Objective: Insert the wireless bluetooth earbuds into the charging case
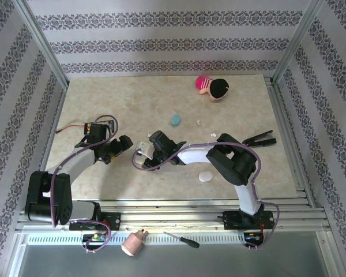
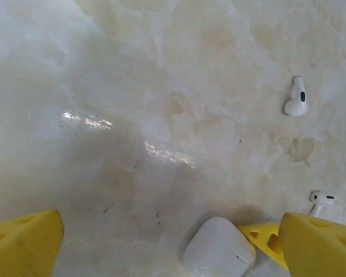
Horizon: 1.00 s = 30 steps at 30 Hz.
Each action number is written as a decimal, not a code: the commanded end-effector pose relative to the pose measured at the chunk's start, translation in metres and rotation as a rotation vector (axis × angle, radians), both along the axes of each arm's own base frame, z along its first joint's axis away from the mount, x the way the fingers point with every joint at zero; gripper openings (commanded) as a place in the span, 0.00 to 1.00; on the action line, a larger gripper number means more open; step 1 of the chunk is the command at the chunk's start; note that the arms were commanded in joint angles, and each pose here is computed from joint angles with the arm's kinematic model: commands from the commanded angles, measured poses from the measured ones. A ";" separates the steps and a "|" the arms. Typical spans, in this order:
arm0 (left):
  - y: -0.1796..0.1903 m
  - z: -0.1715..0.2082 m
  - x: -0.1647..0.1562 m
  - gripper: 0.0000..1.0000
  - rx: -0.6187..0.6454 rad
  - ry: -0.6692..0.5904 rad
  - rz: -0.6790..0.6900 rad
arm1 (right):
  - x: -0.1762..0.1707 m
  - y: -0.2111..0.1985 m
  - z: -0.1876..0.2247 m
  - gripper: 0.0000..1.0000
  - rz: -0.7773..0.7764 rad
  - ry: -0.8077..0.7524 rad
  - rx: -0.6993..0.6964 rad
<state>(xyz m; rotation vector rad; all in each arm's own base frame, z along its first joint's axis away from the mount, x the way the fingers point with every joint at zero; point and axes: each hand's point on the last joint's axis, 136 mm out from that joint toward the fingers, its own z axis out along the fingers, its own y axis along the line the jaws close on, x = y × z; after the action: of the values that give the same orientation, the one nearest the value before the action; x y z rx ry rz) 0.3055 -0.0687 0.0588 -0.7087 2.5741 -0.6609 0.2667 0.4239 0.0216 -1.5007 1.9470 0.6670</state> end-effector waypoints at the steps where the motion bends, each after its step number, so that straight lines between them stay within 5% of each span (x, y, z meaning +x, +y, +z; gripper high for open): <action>1: 0.001 0.013 0.004 0.97 0.011 -0.072 -0.034 | -0.008 -0.004 0.003 0.35 0.026 -0.005 -0.017; 11: -0.038 0.093 0.002 0.99 -0.117 -0.409 -0.267 | -0.003 -0.040 0.079 0.35 0.018 -0.292 0.013; 21: -0.111 0.184 -0.049 0.98 -0.292 -0.811 -0.670 | -0.020 -0.086 0.165 0.35 0.111 -0.476 0.007; 30: -0.157 0.185 -0.091 0.92 -0.280 -0.871 -1.038 | -0.028 -0.108 0.205 0.35 0.200 -0.648 -0.079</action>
<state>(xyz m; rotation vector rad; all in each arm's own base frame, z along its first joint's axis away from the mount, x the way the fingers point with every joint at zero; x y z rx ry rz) 0.2263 -0.2149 0.2309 0.6115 1.9477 -1.2710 0.2384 0.3249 0.2077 -1.6584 1.4252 0.2400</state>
